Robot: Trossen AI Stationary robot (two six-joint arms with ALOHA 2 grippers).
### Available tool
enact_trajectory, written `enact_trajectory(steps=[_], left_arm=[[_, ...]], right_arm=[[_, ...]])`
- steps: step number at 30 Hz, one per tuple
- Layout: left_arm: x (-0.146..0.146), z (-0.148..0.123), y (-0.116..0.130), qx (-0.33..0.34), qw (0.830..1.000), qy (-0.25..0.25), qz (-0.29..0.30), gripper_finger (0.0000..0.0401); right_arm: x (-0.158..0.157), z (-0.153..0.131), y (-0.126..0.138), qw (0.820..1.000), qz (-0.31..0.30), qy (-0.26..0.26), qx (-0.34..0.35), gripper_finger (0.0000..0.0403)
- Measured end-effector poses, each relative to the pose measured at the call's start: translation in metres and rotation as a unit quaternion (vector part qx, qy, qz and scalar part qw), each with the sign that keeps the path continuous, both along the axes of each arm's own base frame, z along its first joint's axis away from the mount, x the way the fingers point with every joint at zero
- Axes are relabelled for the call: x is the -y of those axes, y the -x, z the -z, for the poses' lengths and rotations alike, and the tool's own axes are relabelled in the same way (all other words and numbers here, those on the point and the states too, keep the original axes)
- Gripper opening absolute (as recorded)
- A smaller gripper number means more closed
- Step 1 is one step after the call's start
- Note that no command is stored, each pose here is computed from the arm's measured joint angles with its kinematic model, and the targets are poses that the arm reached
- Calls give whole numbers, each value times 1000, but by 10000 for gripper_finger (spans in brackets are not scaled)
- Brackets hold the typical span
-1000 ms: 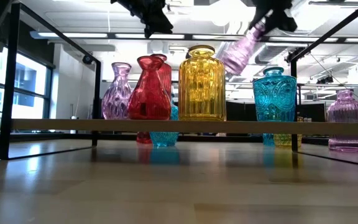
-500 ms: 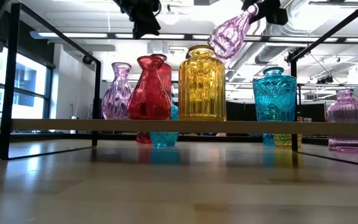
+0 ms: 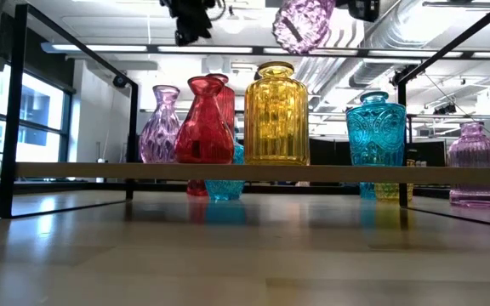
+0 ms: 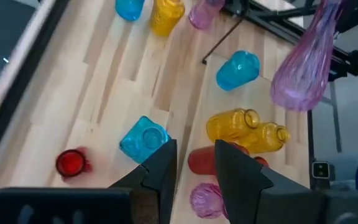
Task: Sort vases onto shelf
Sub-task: Put the top violet vase on the shelf aligned with the other violet vase
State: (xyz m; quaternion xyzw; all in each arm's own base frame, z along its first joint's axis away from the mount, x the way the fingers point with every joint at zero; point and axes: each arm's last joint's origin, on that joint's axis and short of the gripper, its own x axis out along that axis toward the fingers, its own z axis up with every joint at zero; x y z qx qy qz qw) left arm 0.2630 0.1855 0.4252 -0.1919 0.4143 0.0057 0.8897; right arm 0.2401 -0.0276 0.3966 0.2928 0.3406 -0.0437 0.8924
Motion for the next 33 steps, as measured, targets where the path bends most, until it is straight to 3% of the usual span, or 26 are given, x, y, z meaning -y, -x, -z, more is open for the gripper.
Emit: enact_trajectory(steps=[10, 18, 33], left_arm=[[23, -38, 43, 41, 998, -39, -27, 99], [40, -47, 69, 12, 997, -62, -38, 99], [48, -50, 78, 0, 997, -64, -43, 99]], right_arm=[[1, 3, -43, 996, -30, -6, 86, 119], [-15, 19, -72, 995, -48, -28, 84, 119], [-30, 36, -111, 989, -69, -42, 124, 119]])
